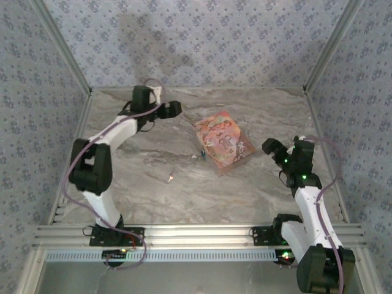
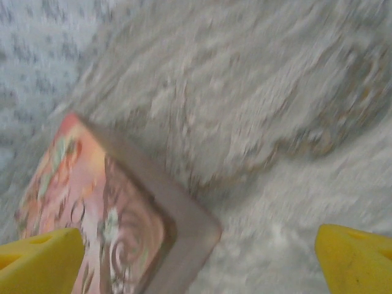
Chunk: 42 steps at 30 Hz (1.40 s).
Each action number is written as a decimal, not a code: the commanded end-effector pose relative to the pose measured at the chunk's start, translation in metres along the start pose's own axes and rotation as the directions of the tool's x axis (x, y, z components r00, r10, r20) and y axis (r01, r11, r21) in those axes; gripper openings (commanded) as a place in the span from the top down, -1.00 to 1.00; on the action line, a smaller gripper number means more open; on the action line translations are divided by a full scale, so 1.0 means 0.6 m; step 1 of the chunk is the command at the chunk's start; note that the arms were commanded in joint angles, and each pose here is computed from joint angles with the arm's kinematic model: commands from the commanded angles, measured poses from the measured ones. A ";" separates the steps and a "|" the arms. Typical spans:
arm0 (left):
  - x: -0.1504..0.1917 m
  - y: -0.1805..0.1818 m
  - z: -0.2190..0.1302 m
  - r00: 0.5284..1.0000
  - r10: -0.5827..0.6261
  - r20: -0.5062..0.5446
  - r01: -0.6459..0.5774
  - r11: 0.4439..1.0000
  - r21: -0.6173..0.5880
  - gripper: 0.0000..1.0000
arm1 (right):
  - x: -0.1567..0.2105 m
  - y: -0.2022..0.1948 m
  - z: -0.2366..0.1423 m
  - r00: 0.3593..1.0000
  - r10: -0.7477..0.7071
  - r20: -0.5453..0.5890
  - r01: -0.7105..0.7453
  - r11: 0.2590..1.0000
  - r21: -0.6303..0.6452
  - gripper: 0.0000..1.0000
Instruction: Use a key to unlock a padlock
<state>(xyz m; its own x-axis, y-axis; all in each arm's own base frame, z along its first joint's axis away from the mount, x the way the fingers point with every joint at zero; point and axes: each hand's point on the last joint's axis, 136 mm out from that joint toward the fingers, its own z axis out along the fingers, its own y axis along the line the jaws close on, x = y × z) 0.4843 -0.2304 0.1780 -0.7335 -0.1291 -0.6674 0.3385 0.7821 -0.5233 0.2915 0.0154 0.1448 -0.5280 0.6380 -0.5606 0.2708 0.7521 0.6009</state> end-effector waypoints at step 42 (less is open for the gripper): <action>0.221 -0.114 -0.018 0.986 -0.028 -0.162 0.050 0.990 0.135 -0.56 | 0.130 0.203 0.173 0.891 -0.142 -0.431 0.039 0.970 -0.238 -0.54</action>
<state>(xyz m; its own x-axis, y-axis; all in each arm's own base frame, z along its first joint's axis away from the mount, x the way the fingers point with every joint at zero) 0.3650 -0.2840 0.1052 -0.8608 -0.0299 -0.5080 0.3241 0.7374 -0.5926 0.3559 0.1387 0.0983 -0.8228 0.4692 -0.3207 0.1662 0.7383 0.6537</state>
